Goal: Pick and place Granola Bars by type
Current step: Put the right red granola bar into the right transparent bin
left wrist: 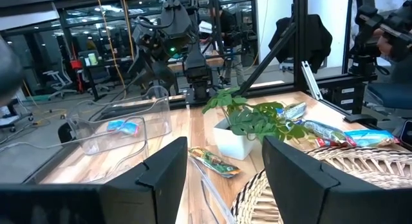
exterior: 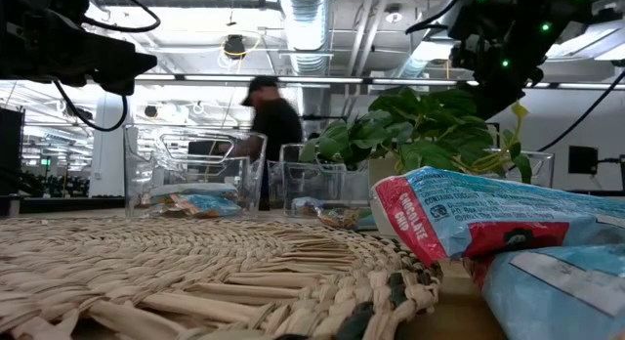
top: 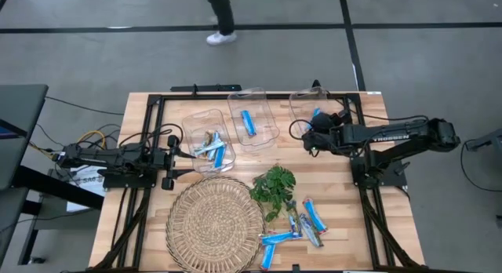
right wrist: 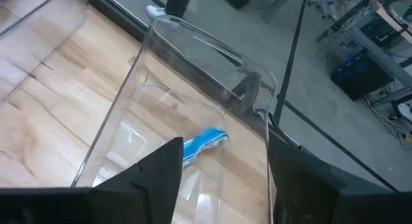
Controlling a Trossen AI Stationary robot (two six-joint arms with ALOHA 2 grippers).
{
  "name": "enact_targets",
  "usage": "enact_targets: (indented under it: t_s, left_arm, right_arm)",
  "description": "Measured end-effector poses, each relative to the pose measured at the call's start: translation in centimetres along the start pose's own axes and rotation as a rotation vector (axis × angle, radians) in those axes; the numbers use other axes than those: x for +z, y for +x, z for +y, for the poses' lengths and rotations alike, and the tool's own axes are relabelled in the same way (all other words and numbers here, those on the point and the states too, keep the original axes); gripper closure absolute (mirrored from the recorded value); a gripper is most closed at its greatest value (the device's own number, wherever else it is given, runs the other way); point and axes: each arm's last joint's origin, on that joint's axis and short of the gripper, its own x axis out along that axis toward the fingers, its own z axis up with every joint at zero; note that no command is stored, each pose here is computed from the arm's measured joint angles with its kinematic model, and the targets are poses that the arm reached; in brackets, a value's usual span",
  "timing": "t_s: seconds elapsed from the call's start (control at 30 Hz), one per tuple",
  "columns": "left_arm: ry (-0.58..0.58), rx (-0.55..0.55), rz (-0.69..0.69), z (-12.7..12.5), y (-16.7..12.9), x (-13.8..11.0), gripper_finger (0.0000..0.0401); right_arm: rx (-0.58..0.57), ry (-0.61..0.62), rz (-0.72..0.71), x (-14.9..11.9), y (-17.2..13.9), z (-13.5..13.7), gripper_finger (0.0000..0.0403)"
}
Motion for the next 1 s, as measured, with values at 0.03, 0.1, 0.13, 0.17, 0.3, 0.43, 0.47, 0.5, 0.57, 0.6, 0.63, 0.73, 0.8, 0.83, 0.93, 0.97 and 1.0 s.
enact_targets:
  t_s: [0.03,0.1,0.13,0.17,0.3,0.43,0.47,0.5,0.57,0.6,0.63,0.73,0.8,0.83,0.93,0.97,1.0]
  left_arm:
    - [0.007,0.0,0.0,0.0,0.0,0.0,0.0205]
    - [0.01,0.0,0.0,0.0,0.0,0.0,0.0205]
    - [0.01,0.0,0.0,0.0,0.0,0.0,0.0205]
    - [0.005,0.0,0.0,0.0,0.0,0.0,0.0205]
    - [0.002,0.0,0.0,0.0,0.0,0.0,0.0205]
    - [-0.002,0.0,0.0,0.0,0.0,0.0,0.0205]
    - [-0.003,0.0,0.0,0.0,0.0,0.0,0.0205]
    - [-0.002,0.0,0.0,0.0,0.0,0.0,0.0205]
    - [0.006,0.0,0.0,0.0,0.0,0.0,0.0205]
    - [0.007,0.0,0.0,0.0,0.0,0.0,0.0205]
    - [0.006,0.0,0.0,0.0,0.0,0.0,0.0205]
    - [-0.003,0.0,0.0,0.0,0.0,0.0,0.0205]
    - [0.002,0.001,0.0,0.0,0.0,0.0,0.0205]
    - [0.006,0.0,0.0,0.0,0.0,0.0,0.0205]
    - [0.004,0.0,0.0,0.0,0.0,0.0,0.0205]
    - [0.0,0.0,0.0,0.0,0.0,0.0,0.0205]
    - [-0.003,0.0,0.0,0.0,0.0,0.0,0.0205]
  right_arm:
    - [0.014,-0.004,-0.003,0.0,-0.2,0.2,0.0178]
    - [0.068,-0.011,-0.009,-0.1,-0.8,0.5,0.0175]
    - [0.104,-0.011,-0.013,0.0,-1.4,0.6,0.0175]
    - [0.144,-0.01,-0.024,0.2,-2.0,0.7,0.0175]
    - [0.333,-0.032,-0.059,0.4,-5.1,1.1,0.0178]
    - [0.575,-0.11,-0.023,-0.1,-8.0,2.1,0.0179]
    - [0.641,-0.132,-0.003,-0.2,-8.8,2.5,0.0179]
    - [0.703,-0.152,0.02,-0.5,-9.4,2.9,0.0179]
    - [0.8,-0.195,0.074,-1.3,-10.6,3.6,0.0179]
    - [0.84,-0.212,0.1,-1.7,-11.1,4.0,0.018]
    - [0.873,-0.225,0.122,-2.1,-11.5,4.2,0.018]
    - [0.93,-0.246,0.198,-3.3,-12.6,5.1,0.0181]
    - [0.95,-0.258,0.248,-4.2,-13.2,5.7,0.0181]
    - [0.96,-0.261,0.274,-4.6,-13.5,5.9,0.0181]
    - [0.961,-0.256,0.353,-6.0,-14.2,6.8,0.0181]
    - [0.956,-0.25,0.381,-6.4,-14.4,7.1,0.0181]
    - [0.95,-0.243,0.409,-6.8,-14.5,7.4,0.0181]
